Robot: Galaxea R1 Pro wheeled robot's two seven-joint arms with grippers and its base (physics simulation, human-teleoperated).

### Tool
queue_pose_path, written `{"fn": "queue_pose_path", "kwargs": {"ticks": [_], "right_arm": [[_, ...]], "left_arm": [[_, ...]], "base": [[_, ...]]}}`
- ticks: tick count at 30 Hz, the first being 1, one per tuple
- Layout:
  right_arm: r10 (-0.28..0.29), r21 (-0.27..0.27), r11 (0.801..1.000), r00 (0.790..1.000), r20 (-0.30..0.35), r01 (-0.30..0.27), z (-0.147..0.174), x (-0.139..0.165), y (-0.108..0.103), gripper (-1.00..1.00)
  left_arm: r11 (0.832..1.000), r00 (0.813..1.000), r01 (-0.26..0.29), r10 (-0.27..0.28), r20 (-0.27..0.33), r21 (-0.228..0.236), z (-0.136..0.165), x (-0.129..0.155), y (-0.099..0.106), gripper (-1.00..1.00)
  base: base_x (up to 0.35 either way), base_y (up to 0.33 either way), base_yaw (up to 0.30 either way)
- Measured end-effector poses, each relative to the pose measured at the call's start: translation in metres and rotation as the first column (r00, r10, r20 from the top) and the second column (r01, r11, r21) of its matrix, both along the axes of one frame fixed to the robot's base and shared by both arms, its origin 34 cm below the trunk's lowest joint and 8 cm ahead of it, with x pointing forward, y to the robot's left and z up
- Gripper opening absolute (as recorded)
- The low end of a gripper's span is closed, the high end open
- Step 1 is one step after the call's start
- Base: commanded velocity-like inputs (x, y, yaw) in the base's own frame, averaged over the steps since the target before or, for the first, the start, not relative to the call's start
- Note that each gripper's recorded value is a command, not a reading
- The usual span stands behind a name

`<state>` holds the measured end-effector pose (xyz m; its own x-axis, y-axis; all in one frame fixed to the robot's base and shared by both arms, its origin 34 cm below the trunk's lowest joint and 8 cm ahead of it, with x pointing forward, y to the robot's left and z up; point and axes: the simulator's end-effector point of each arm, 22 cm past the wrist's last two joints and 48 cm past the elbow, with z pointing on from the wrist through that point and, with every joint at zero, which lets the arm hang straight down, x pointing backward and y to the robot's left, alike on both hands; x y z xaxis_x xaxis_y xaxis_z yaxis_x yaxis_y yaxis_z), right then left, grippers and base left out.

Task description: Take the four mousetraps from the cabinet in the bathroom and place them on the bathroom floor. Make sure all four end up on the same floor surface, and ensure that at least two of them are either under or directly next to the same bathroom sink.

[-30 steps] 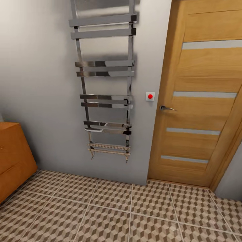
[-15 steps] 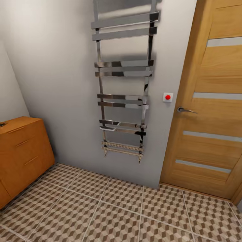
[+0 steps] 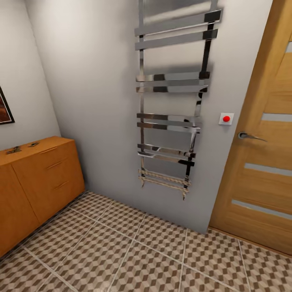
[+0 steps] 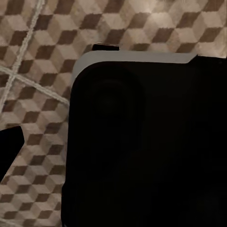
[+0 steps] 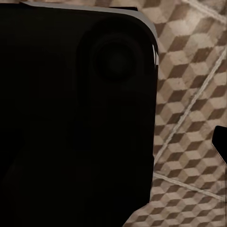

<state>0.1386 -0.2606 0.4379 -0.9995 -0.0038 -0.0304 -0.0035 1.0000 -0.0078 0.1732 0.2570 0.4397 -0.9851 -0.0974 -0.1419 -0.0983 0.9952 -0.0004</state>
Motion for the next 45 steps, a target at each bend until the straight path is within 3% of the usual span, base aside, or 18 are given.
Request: {"fn": "queue_pose_path", "kwargs": {"ticks": [9,45], "right_arm": [[0.002,0.001,1.0,1.0,0.0,-0.002,0.0,0.0,0.0011,1.0],[0.001,0.0,1.0,1.0,0.0,-0.001,0.0,0.0001,0.0001,1.0]], "left_arm": [[0.998,0.998,-0.058,0.058,0.0,-0.001,0.0,-0.0001,0.0022,1.0],[0.998,0.998,-0.065,0.065,-0.001,0.001,0.0,-0.0005,0.0038,1.0]], "base": [[0.0,0.0,0.274],[0.0,0.0,0.274]]}}
